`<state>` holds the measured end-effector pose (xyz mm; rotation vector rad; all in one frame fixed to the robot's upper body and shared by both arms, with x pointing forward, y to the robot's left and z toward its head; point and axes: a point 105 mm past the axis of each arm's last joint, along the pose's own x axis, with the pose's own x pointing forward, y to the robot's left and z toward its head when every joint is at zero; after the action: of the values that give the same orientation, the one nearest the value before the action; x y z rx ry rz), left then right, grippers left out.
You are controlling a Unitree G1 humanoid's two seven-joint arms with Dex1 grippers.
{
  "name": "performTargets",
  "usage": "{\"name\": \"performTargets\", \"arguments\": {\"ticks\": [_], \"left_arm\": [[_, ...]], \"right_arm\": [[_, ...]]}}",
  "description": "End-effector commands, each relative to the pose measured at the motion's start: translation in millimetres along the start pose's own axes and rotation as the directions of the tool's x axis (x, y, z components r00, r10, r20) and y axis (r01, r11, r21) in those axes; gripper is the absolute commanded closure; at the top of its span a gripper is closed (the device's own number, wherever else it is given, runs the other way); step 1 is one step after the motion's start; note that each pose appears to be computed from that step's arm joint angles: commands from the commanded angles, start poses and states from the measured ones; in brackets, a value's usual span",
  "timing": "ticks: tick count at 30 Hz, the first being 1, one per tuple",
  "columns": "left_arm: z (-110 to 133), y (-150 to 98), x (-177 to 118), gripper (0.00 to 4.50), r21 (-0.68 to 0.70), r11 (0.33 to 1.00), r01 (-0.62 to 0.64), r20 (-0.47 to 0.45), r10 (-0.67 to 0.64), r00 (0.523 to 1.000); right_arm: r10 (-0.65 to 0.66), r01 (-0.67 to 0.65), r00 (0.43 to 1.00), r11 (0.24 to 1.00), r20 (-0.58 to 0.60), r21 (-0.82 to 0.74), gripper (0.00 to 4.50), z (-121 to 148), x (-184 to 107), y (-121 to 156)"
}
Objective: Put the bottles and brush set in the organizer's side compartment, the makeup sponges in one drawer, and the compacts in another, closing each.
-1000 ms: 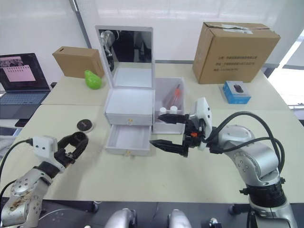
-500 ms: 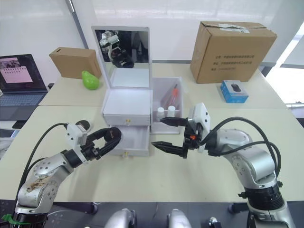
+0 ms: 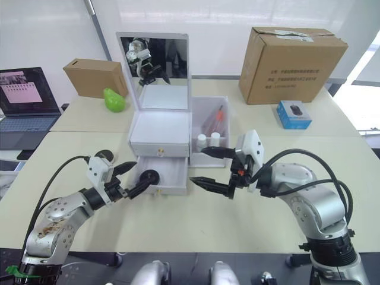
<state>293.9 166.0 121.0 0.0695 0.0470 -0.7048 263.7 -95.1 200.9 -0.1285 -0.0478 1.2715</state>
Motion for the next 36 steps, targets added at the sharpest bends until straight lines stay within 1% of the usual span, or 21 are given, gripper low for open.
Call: {"name": "performTargets", "arguments": {"ticks": [1, 5, 7, 8, 9, 10, 11, 13, 14, 16, 19, 21, 25, 29, 31, 32, 34, 35, 36], "left_arm": [[15.5, 9.4, -4.8, 0.04, 0.012, 0.999, -0.036, 0.056, 0.035, 0.998], [22.7, 33.3, -29.5, 0.04, -0.024, 0.992, -0.121, 0.088, 0.123, 0.988], [20.6, 59.4, -58.5, 0.04, -0.053, 0.976, -0.213, 0.08, 0.216, 0.973], [16.5, 80.4, -83.4, 0.04, -0.057, 0.953, -0.297, 0.054, 0.3, 0.952], [11.8, 104.2, -114.2, 0.04, -0.036, 0.913, -0.406, 0.022, 0.406, 0.913], [9.5, 117.8, -135.1, 0.04, -0.015, 0.882, -0.47, 0.003, 0.471, 0.882], [2.0, 138.7, -164.2, 0.04, 0.032, 0.818, -0.575, -0.035, 0.575, 0.817], [-8.1, 159.4, -202.1, 0.04, 0.109, 0.729, -0.676, -0.086, 0.684, 0.724], [-9.8, 166.3, -219.0, 0.04, 0.137, 0.688, -0.713, -0.095, 0.725, 0.682], [-8.3, 171.5, -240.1, 0.04, 0.145, 0.649, -0.747, -0.093, 0.76, 0.643], [-9.2, 175.0, -258.1, 0.04, 0.169, 0.624, -0.762, -0.107, 0.781, 0.616], [-10.8, 175.7, -264.5, 0.04, 0.189, 0.624, -0.758, -0.126, 0.781, 0.611], [-11.0, 171.4, -257.3, 0.04, 0.165, 0.663, -0.73, -0.126, 0.748, 0.651], [-11.9, 161.1, -239.1, 0.04, 0.144, 0.708, -0.691, -0.112, 0.706, 0.7], [-13.7, 153.1, -220.2, 0.04, 0.109, 0.733, -0.671, -0.091, 0.68, 0.728], [-15.9, 146.5, -206.5, 0.04, 0.075, 0.755, -0.652, -0.081, 0.656, 0.751], [-22.6, 124.6, -168.2, 0.04, 0.014, 0.816, -0.578, -0.064, 0.578, 0.813], [-24.4, 115.6, -150.7, 0.04, -0.003, 0.829, -0.559, -0.049, 0.559, 0.828], [-24.6, 109.3, -136.4, 0.04, -0.019, 0.832, -0.555, -0.032, 0.554, 0.832]], "right_arm": [[-0.017, 0.018, 0.999, 0.999, 0.027, -0.045, 0.0, 13.3, -6.3, -1.3], [-0.088, 0.088, 0.996, 0.995, 0.002, -0.044, 0.0, 10.3, -23.2, -12.1], [-0.168, 0.168, 0.985, 0.985, -0.025, -0.028, 0.0, 4.2, -45.6, -22.7], [-0.233, 0.232, 0.97, 0.972, -0.065, -0.019, 0.0, -5.0, -65.8, -29.6], [-0.319, 0.32, 0.941, 0.947, -0.112, -0.013, 0.0, -16.4, -91.3, -38.1], [-0.371, 0.373, 0.917, 0.928, -0.145, -0.015, 0.0, -23.8, -108.5, -41.9], [-0.456, 0.458, 0.871, 0.889, -0.184, -0.034, 0.0, -33.1, -132.7, -50.0], [-0.558, 0.561, 0.797, 0.826, -0.229, -0.061, 0.0, -45.4, -168.5, -57.9], [-0.602, 0.606, 0.758, 0.792, -0.251, -0.074, 0.0, -51.7, -187.6, -59.6], [-0.652, 0.661, 0.701, 0.746, -0.288, -0.08, 0.0, -63.0, -216.3, -56.6], [-0.69, 0.706, 0.657, 0.704, -0.304, -0.072, 0.0, -72.6, -237.7, -51.7], [-0.709, 0.73, 0.638, 0.681, -0.301, -0.058, 0.0, -77.5, -245.7, -48.5], [-0.692, 0.719, 0.658, 0.695, -0.296, -0.027, 0.0, -86.7, -236.0, -42.8], [-0.659, 0.679, 0.711, 0.734, -0.246, -0.004, 0.0, -83.3, -208.4, -47.1], [-0.606, 0.62, 0.773, 0.784, -0.186, 0.022, 0.0, -73.4, -180.4, -48.6], [-0.567, 0.577, 0.81, 0.816, -0.149, 0.039, 0.0, -66.9, -163.3, -47.9], [-0.459, 0.462, 0.886, 0.885, -0.063, 0.05, 0.0, -49.2, -123.1, -43.8], [-0.402, 0.403, 0.915, 0.914, -0.02, 0.05, 0.0, -38.8, -104.4, -40.8], [-0.347, 0.346, 0.938, 0.937, 0.023, 0.05, 0.0, -27.7, -88.3, -37.1]]}}
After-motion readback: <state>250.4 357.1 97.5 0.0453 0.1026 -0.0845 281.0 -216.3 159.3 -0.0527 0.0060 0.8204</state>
